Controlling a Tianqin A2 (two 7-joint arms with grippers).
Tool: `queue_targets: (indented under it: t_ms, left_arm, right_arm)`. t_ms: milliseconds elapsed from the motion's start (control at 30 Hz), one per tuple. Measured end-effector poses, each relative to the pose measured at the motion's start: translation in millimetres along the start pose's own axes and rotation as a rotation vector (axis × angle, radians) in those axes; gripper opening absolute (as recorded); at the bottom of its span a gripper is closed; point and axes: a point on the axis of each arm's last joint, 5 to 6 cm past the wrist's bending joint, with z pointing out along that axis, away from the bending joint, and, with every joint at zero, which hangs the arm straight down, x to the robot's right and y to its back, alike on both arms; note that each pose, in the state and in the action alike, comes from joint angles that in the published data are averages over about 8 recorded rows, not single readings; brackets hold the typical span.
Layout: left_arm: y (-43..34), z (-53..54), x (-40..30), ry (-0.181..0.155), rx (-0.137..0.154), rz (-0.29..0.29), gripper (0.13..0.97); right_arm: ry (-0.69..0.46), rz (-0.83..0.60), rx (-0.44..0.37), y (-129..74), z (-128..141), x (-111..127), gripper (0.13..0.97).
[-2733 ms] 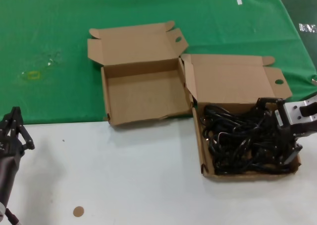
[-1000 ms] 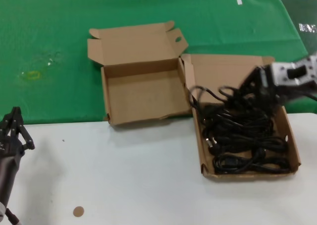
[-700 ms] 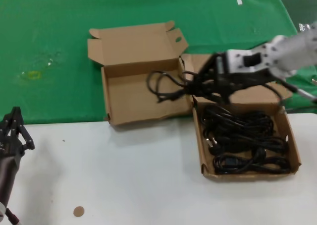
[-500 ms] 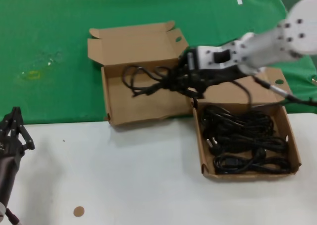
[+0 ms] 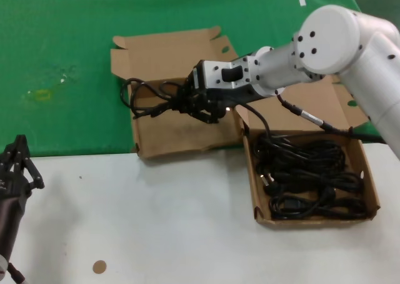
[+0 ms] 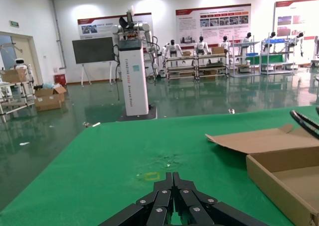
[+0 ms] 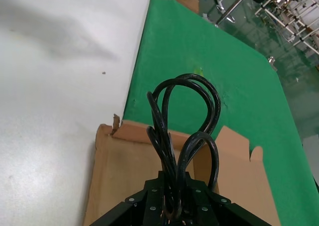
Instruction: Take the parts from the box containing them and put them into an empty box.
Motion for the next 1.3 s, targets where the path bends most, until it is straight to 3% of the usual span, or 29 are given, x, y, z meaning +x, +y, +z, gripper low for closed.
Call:
queue_targets:
  t_ms: [800,1200,1300]
  left_arm:
    - [0.0,0.0,0.0,0.000,0.000,0.000,0.152]
    - [0.0,0.0,0.0,0.000,0.000,0.000,0.152]
    - [0.0,0.0,0.0,0.000,0.000,0.000,0.152]
  right_arm:
    - [0.003,-0.015,-0.067,19.1,26.7,0.9,0.211]
    - [0.011,-0.033,-0.077,20.5,30.7,3.1,0.251]
    - [0.013,-0.035,-0.077,21.2,30.3,4.0,0.293]
